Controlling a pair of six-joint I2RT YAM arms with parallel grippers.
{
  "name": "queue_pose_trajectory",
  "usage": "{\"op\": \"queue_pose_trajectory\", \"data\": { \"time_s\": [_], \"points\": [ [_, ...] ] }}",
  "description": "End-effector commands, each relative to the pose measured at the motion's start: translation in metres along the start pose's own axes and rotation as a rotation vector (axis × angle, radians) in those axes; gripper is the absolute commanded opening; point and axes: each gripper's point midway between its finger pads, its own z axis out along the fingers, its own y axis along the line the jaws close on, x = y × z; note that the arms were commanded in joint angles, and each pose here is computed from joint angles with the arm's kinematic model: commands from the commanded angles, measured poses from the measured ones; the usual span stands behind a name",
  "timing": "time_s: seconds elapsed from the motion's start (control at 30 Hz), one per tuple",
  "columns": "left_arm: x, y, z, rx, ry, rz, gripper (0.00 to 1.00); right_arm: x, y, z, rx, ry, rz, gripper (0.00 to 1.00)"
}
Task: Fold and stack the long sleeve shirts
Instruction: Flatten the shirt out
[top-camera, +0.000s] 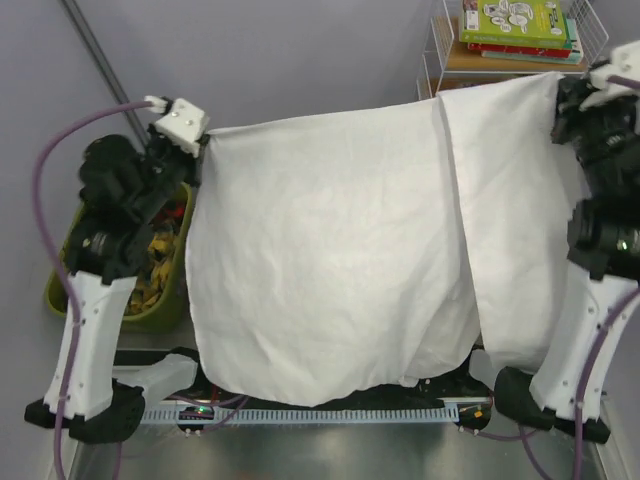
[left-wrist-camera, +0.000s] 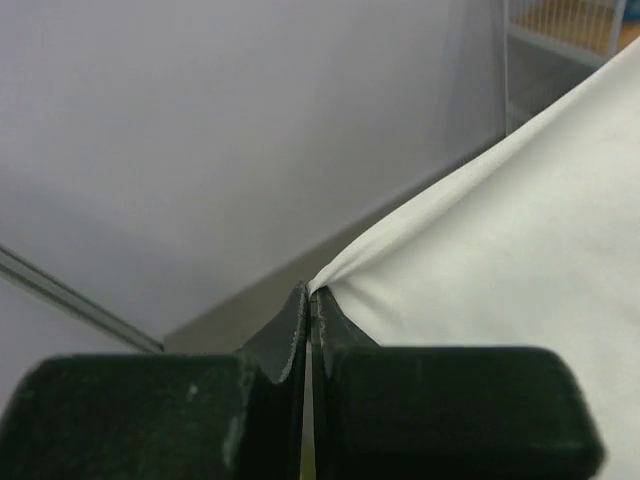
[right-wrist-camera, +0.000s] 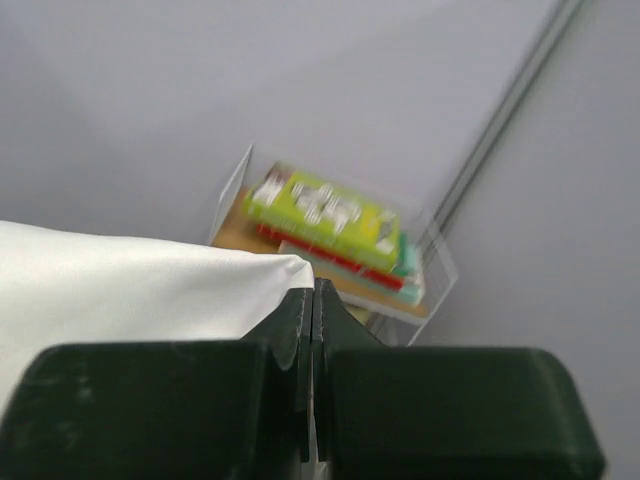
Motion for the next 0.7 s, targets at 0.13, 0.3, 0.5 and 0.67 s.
{"op": "queue_pose_trajectory", "data": {
  "time_s": [0.13, 0.3, 0.5, 0.67],
  "points": [
    [0.252, -0.026, 0.088, 0.057, 0.534, 0.096, 0.0, 0.296, 0.128, 0.041, -0.407, 0.654, 0.131, 0.01],
    [0.358, -0.03, 0.114, 0.121, 0.803, 0.052, 0.3, 0.362, 0.171, 0.046, -0.434, 0.859, 0.1, 0.49],
    [0.351, -0.022, 0.101, 0.162, 0.834, -0.056, 0.77, 0.364, 0.111, 0.004, -0.444, 1.028, 0.189, 0.74],
    [0.334, -0.096, 0.053, 0.456, 0.827, -0.106, 0.79, 0.376, 0.142, -0.091, -0.644, 1.244, 0.303, 0.73]
  ]
}}
